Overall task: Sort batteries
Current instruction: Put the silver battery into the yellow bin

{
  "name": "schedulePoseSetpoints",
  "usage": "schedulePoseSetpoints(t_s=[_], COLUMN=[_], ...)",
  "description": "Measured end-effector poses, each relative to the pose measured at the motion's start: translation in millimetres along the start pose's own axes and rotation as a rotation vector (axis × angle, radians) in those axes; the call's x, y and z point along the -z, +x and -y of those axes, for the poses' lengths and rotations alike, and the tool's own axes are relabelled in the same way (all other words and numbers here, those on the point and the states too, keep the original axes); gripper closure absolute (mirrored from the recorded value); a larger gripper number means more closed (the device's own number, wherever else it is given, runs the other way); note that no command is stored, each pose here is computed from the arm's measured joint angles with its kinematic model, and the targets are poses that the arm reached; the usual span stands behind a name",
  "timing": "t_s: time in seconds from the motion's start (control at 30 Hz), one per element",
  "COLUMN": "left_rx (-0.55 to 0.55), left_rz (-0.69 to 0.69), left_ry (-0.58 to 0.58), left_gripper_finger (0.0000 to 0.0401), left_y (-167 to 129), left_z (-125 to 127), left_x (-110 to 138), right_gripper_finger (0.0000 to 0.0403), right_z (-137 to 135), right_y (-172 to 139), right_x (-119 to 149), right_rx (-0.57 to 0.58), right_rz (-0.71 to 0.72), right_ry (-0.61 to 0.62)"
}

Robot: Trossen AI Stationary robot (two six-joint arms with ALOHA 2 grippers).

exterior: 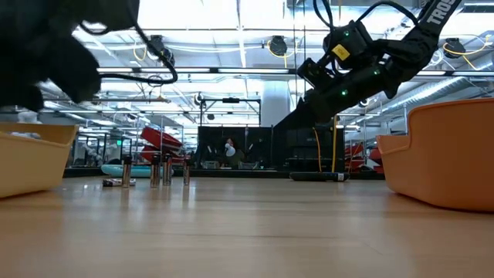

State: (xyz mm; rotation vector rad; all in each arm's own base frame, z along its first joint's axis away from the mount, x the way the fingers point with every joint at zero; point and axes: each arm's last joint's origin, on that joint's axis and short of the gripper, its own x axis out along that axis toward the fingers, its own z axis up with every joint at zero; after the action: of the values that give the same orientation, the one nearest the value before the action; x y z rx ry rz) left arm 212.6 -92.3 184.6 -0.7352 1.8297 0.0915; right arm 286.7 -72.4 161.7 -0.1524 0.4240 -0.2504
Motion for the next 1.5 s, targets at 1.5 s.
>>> schedulePoseSetpoints(t_s=[1.5], left_rx=[-0.495], left_rz=[0.675], left_ry=[0.095], left_gripper_finger=[0.0175], left_y=[-85], left_z=[-38], left_x=[-77], right_gripper_finger=[0.0294], right_z=[-36], right_y=[-5], right_x=[-6], right_rx=[-0.017], right_rz=[-0.002], right_ry=[-0.047])
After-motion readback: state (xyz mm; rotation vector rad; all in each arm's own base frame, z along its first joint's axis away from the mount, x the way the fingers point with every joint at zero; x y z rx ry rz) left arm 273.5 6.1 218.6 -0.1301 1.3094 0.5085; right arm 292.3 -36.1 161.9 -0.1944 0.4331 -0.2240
